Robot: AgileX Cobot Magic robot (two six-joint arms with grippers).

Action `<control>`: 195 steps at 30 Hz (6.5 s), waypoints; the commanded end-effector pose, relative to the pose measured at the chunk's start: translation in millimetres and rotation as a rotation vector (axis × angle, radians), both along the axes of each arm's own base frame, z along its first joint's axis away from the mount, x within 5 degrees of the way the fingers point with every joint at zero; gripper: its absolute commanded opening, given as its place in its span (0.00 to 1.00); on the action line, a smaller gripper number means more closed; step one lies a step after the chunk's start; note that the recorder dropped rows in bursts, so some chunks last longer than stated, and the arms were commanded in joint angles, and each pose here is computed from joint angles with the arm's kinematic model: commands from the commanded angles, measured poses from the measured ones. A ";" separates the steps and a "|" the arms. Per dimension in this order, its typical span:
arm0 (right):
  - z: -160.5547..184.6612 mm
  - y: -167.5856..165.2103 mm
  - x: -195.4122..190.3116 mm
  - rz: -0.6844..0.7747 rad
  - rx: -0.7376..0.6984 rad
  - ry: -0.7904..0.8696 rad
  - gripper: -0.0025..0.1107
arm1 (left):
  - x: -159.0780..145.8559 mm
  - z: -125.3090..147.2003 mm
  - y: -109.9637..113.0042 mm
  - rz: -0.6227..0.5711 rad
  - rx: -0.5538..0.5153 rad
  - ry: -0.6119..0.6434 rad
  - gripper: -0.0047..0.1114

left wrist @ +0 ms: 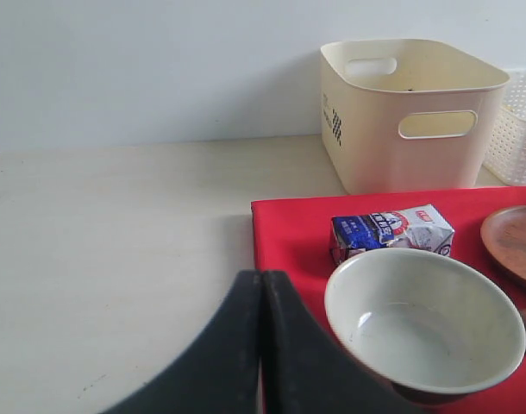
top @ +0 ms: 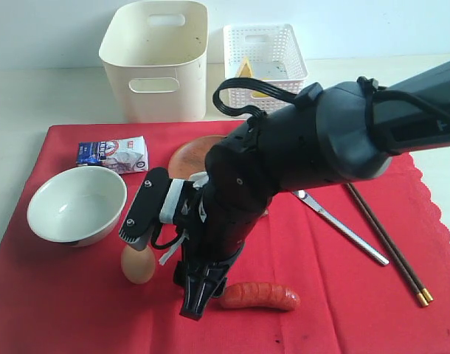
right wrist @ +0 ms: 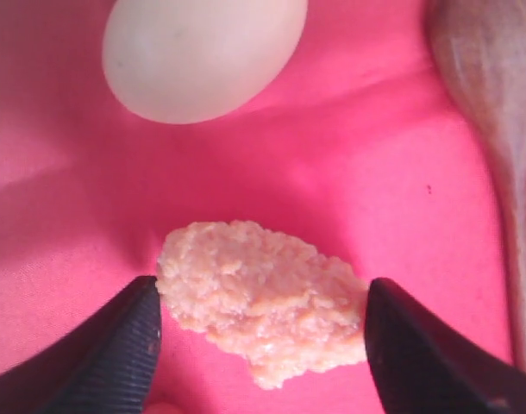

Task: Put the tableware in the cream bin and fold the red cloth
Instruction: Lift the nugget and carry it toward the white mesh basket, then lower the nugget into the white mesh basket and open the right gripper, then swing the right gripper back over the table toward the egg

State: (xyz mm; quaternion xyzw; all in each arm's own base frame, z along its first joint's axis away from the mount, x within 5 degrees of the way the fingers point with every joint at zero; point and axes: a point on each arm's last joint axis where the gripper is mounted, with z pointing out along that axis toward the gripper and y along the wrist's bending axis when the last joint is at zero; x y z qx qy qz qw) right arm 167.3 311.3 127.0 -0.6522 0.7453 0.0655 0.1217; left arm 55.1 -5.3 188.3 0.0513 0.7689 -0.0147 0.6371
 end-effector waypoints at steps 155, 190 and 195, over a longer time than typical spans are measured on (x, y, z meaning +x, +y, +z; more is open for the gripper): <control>34.5 -65.5 283.6 -0.860 0.578 -0.437 0.71 | -0.4 0.8 -0.1 0.001 -0.013 -0.008 0.05; 112.2 -103.1 228.2 -0.961 0.401 -0.343 0.02 | -0.4 0.8 -0.1 0.001 -0.013 -0.008 0.05; 123.5 -110.6 209.3 -0.930 0.480 -0.369 0.02 | -0.4 0.8 -0.1 0.001 -0.013 -0.008 0.05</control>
